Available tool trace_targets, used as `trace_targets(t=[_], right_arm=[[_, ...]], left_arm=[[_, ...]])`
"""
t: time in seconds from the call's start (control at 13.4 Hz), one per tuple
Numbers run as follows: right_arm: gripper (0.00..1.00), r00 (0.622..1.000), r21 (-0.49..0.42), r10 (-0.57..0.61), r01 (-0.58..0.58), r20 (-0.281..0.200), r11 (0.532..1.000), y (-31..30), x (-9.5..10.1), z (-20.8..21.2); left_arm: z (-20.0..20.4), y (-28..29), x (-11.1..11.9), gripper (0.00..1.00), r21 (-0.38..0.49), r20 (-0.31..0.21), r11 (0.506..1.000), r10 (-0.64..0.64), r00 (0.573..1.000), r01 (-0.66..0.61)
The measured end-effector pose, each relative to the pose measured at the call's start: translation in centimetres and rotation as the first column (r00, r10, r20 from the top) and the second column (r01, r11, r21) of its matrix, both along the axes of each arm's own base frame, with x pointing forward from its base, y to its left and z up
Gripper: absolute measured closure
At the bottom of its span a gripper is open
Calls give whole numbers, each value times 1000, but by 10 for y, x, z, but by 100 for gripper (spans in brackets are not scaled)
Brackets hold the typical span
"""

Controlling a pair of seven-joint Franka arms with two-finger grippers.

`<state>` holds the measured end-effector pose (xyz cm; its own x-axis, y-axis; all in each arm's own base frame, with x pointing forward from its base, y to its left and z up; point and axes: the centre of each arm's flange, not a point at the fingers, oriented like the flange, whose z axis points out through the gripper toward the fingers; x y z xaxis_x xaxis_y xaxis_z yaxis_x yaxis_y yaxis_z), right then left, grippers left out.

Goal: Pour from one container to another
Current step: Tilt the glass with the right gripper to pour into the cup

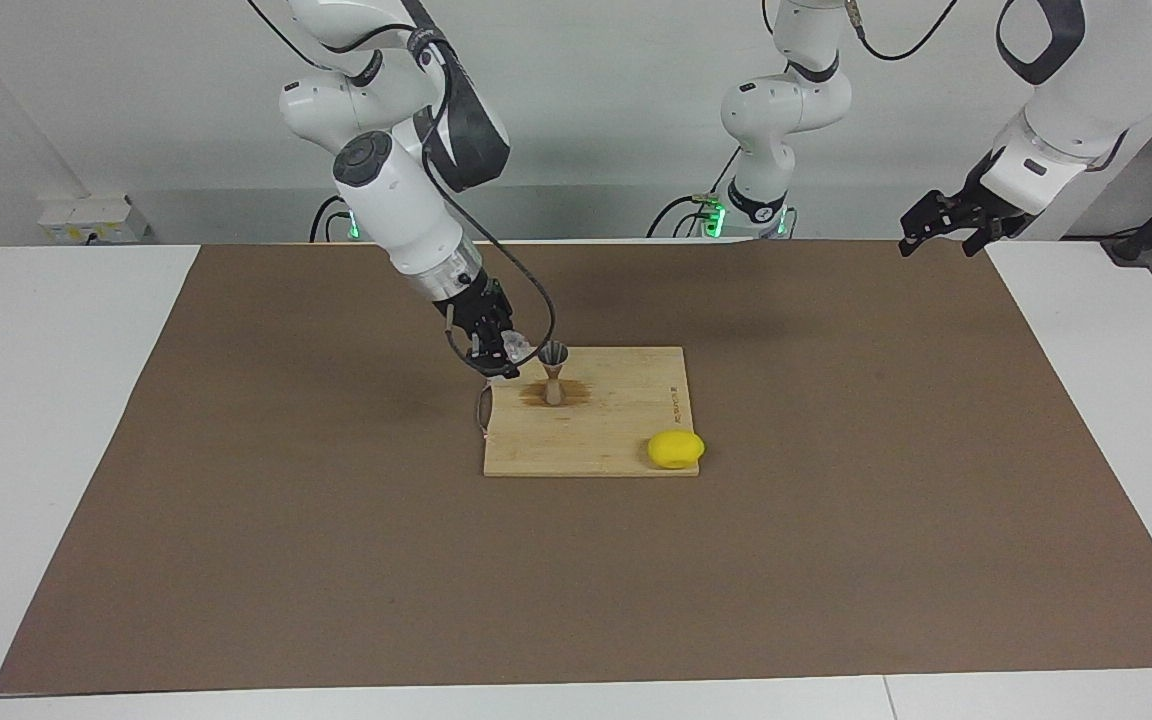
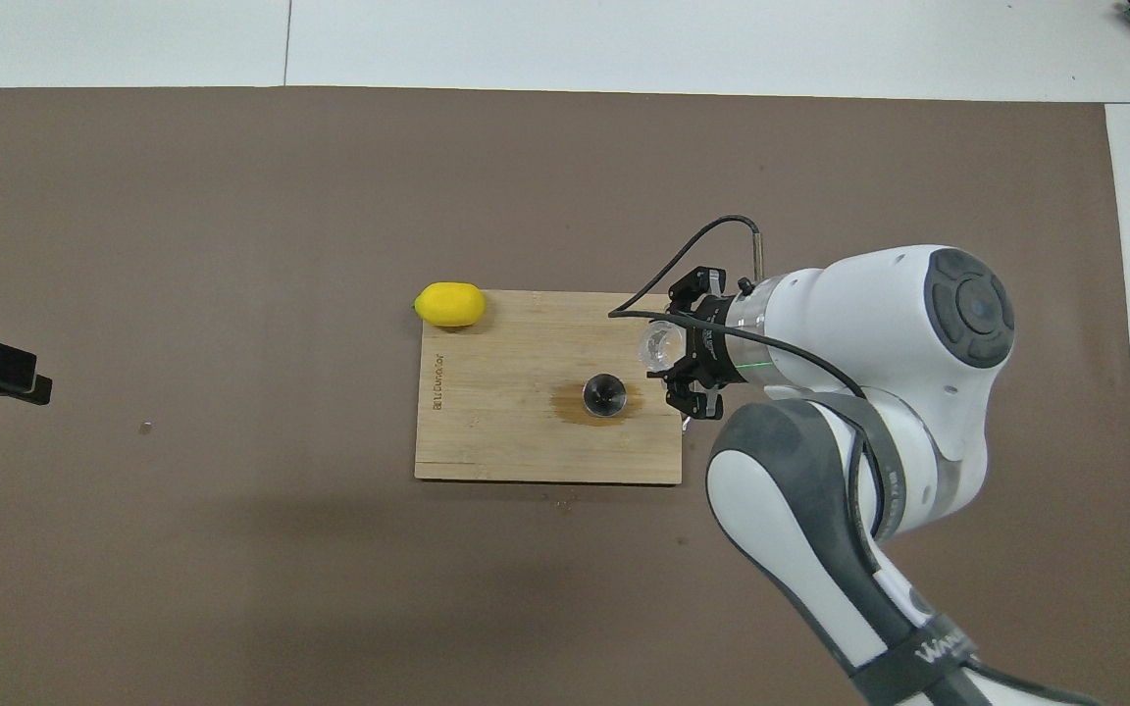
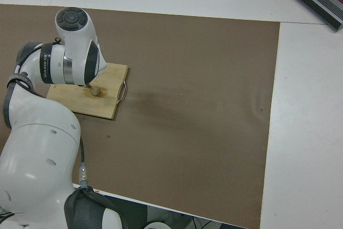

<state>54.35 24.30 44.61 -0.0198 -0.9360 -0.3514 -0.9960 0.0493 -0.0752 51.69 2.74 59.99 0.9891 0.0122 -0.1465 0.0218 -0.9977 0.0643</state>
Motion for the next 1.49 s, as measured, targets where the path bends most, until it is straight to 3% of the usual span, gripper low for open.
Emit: trace_targets(t=[0.3,0.52,1.04,1.49], right_arm=[[49,999,-121,33,-30,26,992,26,-14,-3],[49,998,-154,45,-39,35,987,33,-18,-4],[49,990,-255,108,-82,90,963,57,-32,-9],[49,981,-308,158,-118,109,944,65,-44,-10]], left_arm=[[2,4,2,0,4,20,1000,30,999,-30],[2,12,3,0,25,32,999,43,999,-43],[1,-3,22,0,50,123,998,21,992,-27],[-13,-8,15,0,49,27,998,35,999,-37]])
